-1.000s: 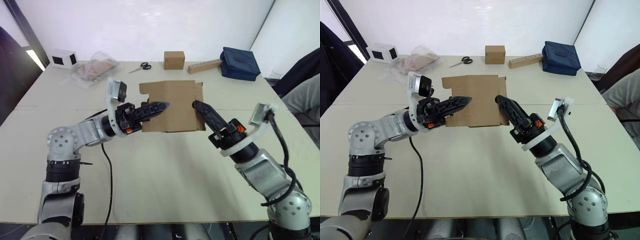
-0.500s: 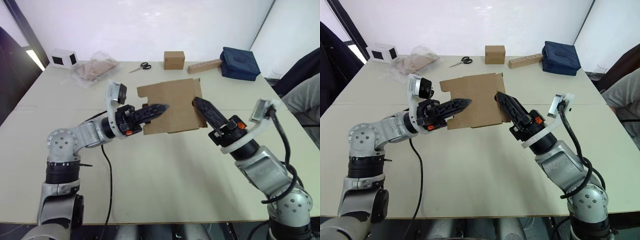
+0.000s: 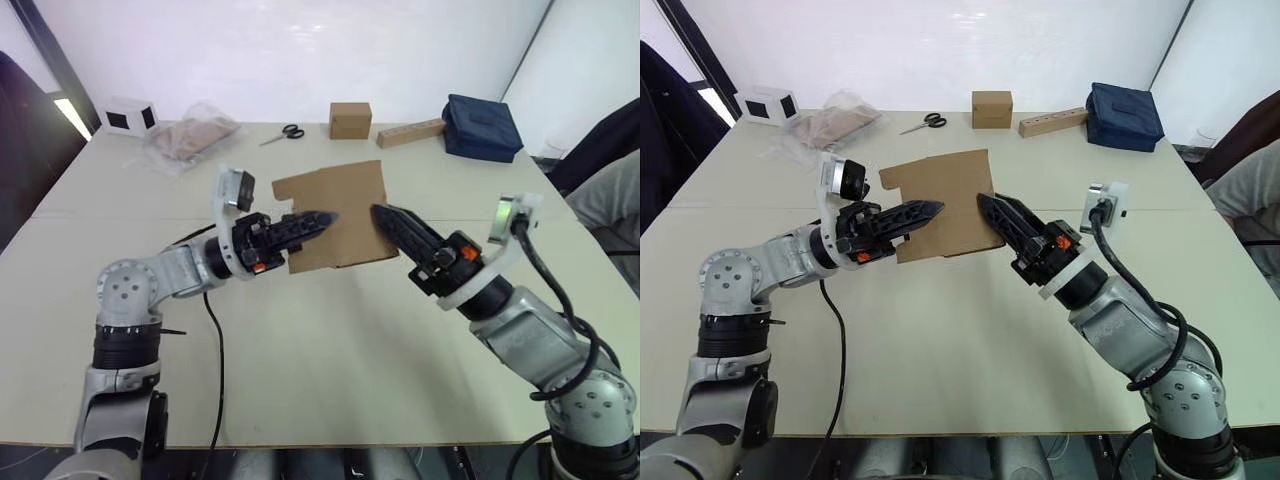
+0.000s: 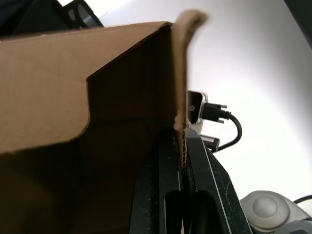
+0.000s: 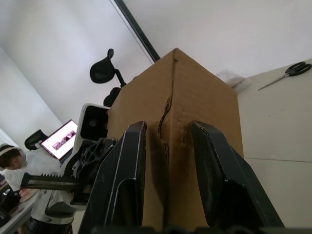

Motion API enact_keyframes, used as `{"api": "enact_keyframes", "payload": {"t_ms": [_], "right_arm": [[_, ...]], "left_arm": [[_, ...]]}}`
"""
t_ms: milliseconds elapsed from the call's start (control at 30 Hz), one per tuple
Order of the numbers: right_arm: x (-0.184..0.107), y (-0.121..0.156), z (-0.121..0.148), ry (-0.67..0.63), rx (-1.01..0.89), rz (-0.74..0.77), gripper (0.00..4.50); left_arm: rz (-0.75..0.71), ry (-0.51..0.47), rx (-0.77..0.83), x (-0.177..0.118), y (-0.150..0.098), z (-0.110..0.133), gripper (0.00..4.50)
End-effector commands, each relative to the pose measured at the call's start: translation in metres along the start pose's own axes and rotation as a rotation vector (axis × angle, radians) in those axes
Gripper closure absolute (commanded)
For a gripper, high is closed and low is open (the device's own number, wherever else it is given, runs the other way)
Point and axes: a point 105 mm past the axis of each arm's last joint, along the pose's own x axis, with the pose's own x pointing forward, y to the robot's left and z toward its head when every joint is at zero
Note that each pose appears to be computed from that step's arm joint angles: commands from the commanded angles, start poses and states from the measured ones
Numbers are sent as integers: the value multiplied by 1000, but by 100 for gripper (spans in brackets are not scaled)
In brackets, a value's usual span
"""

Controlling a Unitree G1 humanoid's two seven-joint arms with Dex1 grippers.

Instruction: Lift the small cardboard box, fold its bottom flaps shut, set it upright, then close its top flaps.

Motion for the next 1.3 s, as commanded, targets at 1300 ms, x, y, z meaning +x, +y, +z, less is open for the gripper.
{"api": "enact_keyframes", "payload": {"t_ms": [1300], "right_arm": [[-33,-4,34,-46,-30,38,333]], "left_arm": [[-43,46,42,-3,-17,7,450]]}}
